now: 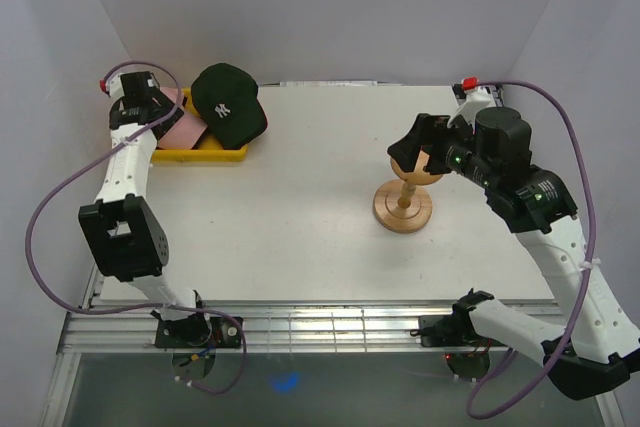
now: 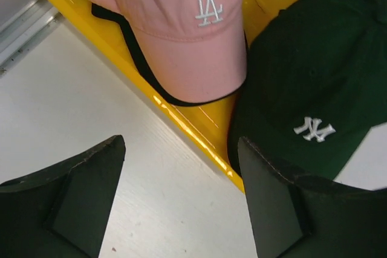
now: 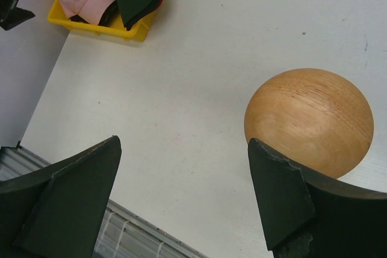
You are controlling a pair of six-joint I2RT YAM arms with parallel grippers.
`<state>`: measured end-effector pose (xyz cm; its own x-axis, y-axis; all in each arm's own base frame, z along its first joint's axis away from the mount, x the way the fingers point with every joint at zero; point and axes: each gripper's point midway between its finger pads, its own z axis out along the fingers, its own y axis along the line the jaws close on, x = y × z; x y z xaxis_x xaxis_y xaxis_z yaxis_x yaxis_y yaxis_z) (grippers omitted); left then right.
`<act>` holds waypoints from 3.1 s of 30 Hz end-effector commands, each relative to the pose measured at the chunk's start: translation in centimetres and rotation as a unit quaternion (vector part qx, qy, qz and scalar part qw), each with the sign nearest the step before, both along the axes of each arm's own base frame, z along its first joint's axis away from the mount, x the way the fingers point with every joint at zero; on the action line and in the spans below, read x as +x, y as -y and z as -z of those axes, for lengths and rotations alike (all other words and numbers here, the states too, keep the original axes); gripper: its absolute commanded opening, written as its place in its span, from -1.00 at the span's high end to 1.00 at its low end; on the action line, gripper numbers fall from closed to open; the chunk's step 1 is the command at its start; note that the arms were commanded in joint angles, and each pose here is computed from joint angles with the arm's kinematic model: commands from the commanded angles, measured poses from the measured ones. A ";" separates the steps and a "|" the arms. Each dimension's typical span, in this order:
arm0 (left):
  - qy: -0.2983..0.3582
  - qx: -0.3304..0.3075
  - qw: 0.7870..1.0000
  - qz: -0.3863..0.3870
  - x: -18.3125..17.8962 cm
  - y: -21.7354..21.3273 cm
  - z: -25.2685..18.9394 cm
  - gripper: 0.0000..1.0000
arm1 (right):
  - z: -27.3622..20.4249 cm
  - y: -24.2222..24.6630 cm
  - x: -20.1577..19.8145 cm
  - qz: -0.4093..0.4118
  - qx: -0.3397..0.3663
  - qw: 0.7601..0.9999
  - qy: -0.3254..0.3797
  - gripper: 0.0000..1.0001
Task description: Stack the hats
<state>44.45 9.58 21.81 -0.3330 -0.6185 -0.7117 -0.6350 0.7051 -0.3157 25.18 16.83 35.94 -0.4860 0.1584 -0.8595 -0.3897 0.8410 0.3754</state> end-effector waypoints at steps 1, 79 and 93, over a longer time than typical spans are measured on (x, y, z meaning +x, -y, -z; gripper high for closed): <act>0.027 0.050 0.997 -0.052 1.8 -3.0 -2.2 -0.72 | -1.9 -0.9 0.0 -0.026 0.013 0.999 0.031 -0.82; 0.032 0.131 0.986 -0.100 14.0 -10.5 7.3 -0.36 | 8.1 -3.4 2.4 -0.073 -0.019 0.997 -0.021 -0.94; 0.083 0.131 0.984 -0.088 15.0 -10.2 1.5 1.00 | 8.3 -3.5 2.5 -0.075 -0.022 0.997 -0.021 -1.00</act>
<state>58.84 19.29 14.63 -0.1925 -0.4729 -0.8598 -0.7358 0.6493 -0.1924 27.27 19.92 26.69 -0.5693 0.0344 -0.8214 -0.4712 0.8051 0.3603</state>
